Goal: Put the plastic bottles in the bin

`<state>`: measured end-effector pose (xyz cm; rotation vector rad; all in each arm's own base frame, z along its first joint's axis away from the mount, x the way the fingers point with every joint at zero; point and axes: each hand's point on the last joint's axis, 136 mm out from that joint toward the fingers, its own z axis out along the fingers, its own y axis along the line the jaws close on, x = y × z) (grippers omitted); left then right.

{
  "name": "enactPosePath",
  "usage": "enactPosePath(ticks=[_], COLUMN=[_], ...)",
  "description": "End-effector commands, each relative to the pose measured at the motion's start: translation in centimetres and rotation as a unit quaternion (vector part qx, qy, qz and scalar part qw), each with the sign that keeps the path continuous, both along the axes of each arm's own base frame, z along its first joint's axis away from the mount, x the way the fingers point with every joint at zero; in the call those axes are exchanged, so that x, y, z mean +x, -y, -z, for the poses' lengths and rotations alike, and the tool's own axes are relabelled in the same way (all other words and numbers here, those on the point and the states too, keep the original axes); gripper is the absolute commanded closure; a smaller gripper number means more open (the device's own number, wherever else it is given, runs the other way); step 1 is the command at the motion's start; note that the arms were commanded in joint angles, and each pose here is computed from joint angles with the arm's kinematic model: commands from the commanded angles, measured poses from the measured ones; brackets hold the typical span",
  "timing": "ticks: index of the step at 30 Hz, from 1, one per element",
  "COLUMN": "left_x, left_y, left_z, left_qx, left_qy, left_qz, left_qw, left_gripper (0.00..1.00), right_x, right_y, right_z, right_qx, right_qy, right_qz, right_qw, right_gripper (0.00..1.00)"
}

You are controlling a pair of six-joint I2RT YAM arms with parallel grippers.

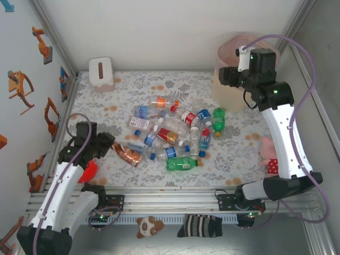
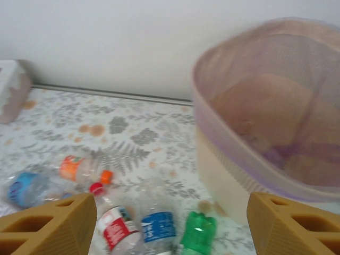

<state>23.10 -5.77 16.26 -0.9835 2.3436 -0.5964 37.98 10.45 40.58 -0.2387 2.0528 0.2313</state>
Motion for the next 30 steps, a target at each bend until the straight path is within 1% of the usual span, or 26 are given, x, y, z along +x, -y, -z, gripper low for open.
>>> enactPosePath(ticks=[1,2,3,4,7,9,10,12,13,15,17,20,21,23,26,28,30], left_x=[1.3,1.8,2.3,2.8,3.8,4.2,4.4,4.7,4.6,4.3,3.6,1.9,1.3,0.0,-1.0,-1.3,-1.6], left_y=[1.8,2.7,3.5,4.5,7.4,9.2,10.1,11.3,12.0,13.2,14.6,16.4,16.9,18.0,18.9,19.2,19.5], left_z=[-3.7,-5.0,-6.2,-7.7,-12.0,-14.8,-16.4,-19.1,-20.6,-23.4,-26.0,-28.6,-29.3,-30.2,-31.4,-32.1,-32.9], left_qx=[0.029,0.024,0.019,0.010,-0.021,-0.043,-0.054,-0.066,-0.070,-0.074,-0.069,-0.054,-0.048,-0.038,-0.033,-0.027,-0.024], left_qy=[0.070,0.094,0.118,0.149,0.235,0.290,0.318,0.362,0.388,0.440,0.491,0.543,0.556,0.578,0.603,0.619,0.633], left_qz=[0.114,0.143,0.167,0.196,0.271,0.317,0.340,0.372,0.388,0.419,0.448,0.489,0.502,0.528,0.545,0.546,0.546], left_qw=[0.991,0.985,0.979,0.969,0.933,0.902,0.883,0.852,0.833,0.791,0.744,0.680,0.661,0.622,0.581,0.564,0.548], left_gripper=[0.82,0.83,0.86,0.91,0.94,0.98,1.00,1.00,1.00,1.00,1.00,1.00,1.00,1.00,1.00,1.00,1.00], right_x=[-1.4,-1.8,-2.0,-2.4,-3.8,-4.9,-5.3,-6.2,-6.6,-7.5,-8.5,-9.9,-10.2,-11.4,-13.5,-14.7,-15.6], right_y=[-4.1,-4.9,-5.4,-6.1,-8.3,-9.5,-10.0,-10.7,-11.1,-11.8,-12.7,-14.0,-14.3,-15.4,-16.9,-17.9,-18.7], right_z=[-0.9,-0.9,-1.0,-1.1,-1.6,-1.8,-2.0,-2.4,-2.6,-3.1,-3.4,-3.9,-3.9,-4.2,-4.7,-4.9,-5.0], right_qx=[0.059,0.074,0.085,0.100,0.144,0.165,0.175,0.191,0.199,0.214,0.221,0.227,0.228,0.229,0.223,0.217,0.210], right_qy=[0.008,0.005,0.005,0.006,0.011,0.018,0.022,0.031,0.037,0.045,0.051,0.056,0.054,0.055,0.062,0.066,0.072], right_qz=[-0.106,-0.128,-0.143,-0.163,-0.227,-0.267,-0.284,-0.313,-0.326,-0.352,-0.379,-0.411,-0.419,-0.448,-0.494,-0.519,-0.536], right_qw=[0.993,0.989,0.986,0.982,0.963,0.949,0.942,0.930,0.923,0.910,0.897,0.881,0.877,0.863,0.838,0.824,0.815], right_gripper=[0.27,0.27,0.27,0.28,0.28,0.28,0.28,0.28,0.28,0.28,0.28,0.28,0.28,0.27,0.25,0.22,0.19])
